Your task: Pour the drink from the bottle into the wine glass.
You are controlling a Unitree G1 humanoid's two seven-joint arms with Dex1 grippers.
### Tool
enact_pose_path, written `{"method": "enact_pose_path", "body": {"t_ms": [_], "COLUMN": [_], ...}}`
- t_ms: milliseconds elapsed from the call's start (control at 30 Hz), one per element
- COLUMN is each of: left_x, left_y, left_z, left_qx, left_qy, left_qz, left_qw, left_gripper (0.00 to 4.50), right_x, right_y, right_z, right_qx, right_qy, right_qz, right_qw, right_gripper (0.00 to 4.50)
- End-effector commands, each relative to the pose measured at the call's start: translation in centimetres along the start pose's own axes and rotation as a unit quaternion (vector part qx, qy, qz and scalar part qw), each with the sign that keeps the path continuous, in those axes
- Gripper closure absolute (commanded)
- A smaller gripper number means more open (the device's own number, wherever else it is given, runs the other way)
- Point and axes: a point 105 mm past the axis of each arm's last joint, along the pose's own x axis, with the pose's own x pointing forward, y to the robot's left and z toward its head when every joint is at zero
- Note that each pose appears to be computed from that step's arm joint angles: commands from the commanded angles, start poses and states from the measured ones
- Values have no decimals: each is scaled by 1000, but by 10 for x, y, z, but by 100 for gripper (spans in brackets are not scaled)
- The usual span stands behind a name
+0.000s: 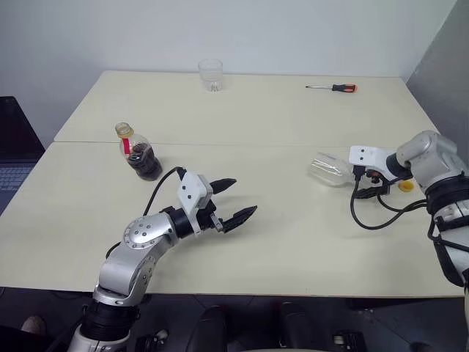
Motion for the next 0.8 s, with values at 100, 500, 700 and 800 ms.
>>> {"method": "enact_pose_path", "body": {"t_ms": [100,500,700,800], "left_x": [-2,-3,-7,-10], "left_y": [-3,-8,-19,-21], "left_z": [17,25,34,37], "left_qx": [15,-3,-44,-64], "left_qy": [-26,-32,-47,-53], "left_qz": [-8,-33,-52,-56], "left_qw": [1000,999,997,995], "left_gripper": [0,0,0,0], "right_x": [-6,-20,-21,-20], "right_y": [-5,9,54,67], "right_z": [4,63,113,131], "right_qx": [5,44,121,174], "right_qy": [-8,-192,-367,-428], "right_qz": [-14,-25,-6,-9], "right_qw": [1000,980,922,887], "right_gripper": [278,434,434,434]}}
